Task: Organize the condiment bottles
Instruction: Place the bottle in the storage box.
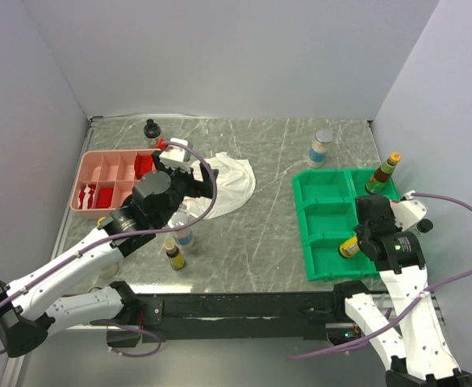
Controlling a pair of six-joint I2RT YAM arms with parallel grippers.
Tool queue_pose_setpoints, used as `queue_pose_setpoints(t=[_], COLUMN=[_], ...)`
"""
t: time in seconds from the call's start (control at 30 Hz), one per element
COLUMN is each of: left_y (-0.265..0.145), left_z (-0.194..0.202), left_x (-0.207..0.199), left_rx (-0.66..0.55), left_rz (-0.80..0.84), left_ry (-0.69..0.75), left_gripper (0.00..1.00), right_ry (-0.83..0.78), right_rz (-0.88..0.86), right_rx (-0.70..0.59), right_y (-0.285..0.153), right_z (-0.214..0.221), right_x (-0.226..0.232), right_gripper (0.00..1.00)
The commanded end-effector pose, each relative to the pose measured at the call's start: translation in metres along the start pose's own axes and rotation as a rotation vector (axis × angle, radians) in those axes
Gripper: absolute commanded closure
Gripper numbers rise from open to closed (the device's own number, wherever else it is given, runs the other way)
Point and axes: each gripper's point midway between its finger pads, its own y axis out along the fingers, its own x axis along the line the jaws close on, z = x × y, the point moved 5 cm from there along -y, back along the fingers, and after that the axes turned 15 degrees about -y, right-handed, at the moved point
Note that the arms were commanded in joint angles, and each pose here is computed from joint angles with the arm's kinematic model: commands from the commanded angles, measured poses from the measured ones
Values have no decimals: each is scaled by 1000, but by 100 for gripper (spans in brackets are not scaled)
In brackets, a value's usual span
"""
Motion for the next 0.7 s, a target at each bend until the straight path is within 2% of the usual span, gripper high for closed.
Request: queue_pose_setpoints(t=[0.0,0.3,0.47,0.67], left_y=[-2,-3,-5,-5], left_z=[-7,-3,-3,-1], left_x=[-9,-12,-12,-14], left_rx=[-37,-34,-38,-33], left_rz=[29,22,19,23], left_ry=[-14,5,10,13], left_gripper=[3,3,3,3], right_ry=[169,269,250,247], right_rz=[97,80,142,136], right_rx=[-109,-183,-150,-97], right_y=[-4,-7,0,15], right_z=[-15,-17,-15,-5], right_x=[-15,-22,-20,-4], right_gripper=[100,100,100,100])
